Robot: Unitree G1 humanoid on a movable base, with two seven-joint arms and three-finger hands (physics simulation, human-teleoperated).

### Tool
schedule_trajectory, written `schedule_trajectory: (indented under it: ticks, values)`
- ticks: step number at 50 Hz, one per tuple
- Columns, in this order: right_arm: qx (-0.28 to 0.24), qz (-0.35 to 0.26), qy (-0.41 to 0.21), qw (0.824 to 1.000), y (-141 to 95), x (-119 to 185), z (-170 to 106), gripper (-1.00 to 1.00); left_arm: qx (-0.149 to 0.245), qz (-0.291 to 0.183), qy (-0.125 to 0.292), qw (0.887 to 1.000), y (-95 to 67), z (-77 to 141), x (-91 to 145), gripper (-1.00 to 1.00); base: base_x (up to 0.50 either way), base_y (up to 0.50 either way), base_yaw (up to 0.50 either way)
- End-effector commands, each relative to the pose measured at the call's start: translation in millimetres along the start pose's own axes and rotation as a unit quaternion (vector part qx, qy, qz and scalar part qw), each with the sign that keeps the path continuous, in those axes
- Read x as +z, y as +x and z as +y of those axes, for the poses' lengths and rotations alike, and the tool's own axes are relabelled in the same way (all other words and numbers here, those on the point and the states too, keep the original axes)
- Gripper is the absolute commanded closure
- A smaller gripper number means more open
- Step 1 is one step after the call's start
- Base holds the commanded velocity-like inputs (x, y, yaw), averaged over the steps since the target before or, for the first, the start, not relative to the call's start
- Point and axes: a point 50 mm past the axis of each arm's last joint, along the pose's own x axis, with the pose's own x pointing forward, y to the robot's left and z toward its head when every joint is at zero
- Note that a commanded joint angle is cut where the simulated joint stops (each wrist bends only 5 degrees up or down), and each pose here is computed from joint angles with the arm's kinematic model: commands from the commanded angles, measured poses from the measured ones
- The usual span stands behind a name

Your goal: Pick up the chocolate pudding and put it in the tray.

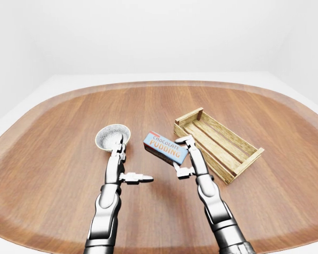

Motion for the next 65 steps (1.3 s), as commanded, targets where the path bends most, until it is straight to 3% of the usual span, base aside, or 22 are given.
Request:
schedule_trajectory:
  ticks: [1, 19, 31, 53, 65]
  values:
    - [-0.021, -0.024, 0.004, 0.999, 27, 17, -11, 1.0, 0.0, 0.003, -0.005, 1.0, 0.2, 0, 0, -1.0, 0.0, 0.0, 0.0]
    - [-0.038, -0.023, -0.031, 0.999, 79, 41, -19, 1.0, 0.002, 0.004, -0.008, 1.0, 2.7, 1, 0, -1.0, 0.0, 0.0, 0.0]
    - [-0.06, 0.081, -0.073, 0.992, 108, 25, -30, 1.0, -0.001, 0.005, -0.009, 1.0, 2.4, 1, -1, -1.0, 0.0, 0.0, 0.0]
    - [-0.084, 0.046, -0.12, 0.988, 134, 73, -47, 1.0, -0.007, 0.007, -0.008, 1.0, 1.9, 0, -2, -1.0, 0.0, 0.0, 0.0]
    - [-0.107, 0.061, -0.106, 0.987, 134, 71, -61, 1.0, -0.007, 0.007, -0.008, 1.0, 2.7, 0, -2, -1.0, 0.0, 0.0, 0.0]
